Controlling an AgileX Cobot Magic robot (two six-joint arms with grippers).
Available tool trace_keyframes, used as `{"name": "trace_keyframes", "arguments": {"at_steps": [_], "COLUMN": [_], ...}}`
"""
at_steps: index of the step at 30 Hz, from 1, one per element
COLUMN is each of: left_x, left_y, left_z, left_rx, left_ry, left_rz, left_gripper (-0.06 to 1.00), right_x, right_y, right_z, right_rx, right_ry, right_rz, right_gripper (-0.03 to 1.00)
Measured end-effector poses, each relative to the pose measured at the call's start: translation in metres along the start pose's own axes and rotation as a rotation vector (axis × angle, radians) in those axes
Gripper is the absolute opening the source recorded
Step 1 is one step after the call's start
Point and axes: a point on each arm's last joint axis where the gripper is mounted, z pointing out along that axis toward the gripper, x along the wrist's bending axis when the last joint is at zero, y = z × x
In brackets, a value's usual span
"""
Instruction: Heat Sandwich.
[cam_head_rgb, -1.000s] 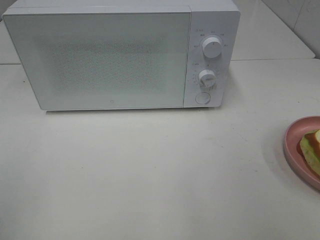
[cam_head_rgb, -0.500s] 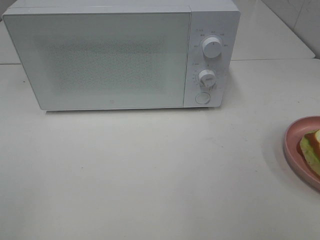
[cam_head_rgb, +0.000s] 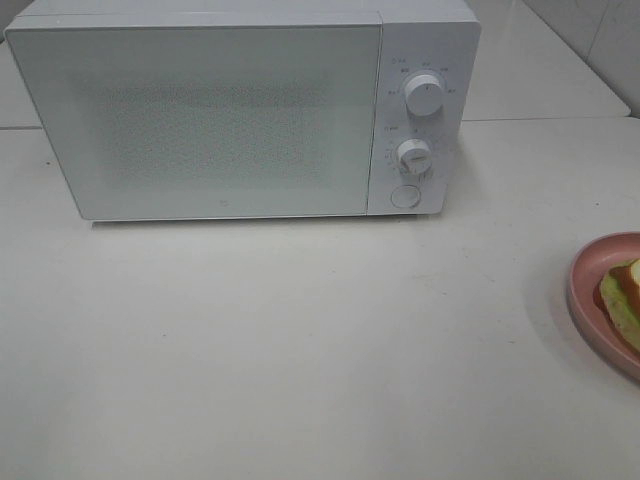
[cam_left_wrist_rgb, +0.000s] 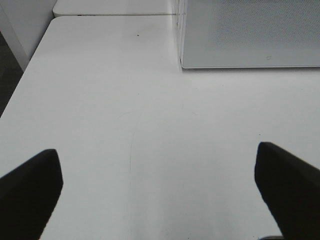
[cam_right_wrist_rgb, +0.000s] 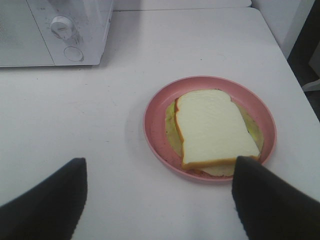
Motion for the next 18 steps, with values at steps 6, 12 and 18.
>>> {"name": "trace_keyframes", "arguments": {"at_steps": [6, 12, 18], "left_x": [0.0, 0.0, 0.0], "left_y": [0.0, 0.0, 0.0], "left_z": [0.0, 0.0, 0.0], "left_rx": [0.0, 0.0, 0.0], "left_ry": [0.0, 0.0, 0.0], "left_rz": [0.0, 0.0, 0.0], "left_gripper": [0.99, 0.99, 0.99], "right_x": [0.0, 0.0, 0.0], "right_y": [0.0, 0.0, 0.0], "right_z": [0.0, 0.0, 0.0], "right_rx": [0.0, 0.0, 0.0], "right_ry": [0.0, 0.0, 0.0], "right_rz": [0.0, 0.0, 0.0], "right_gripper": [0.77, 0.77, 0.77]}}
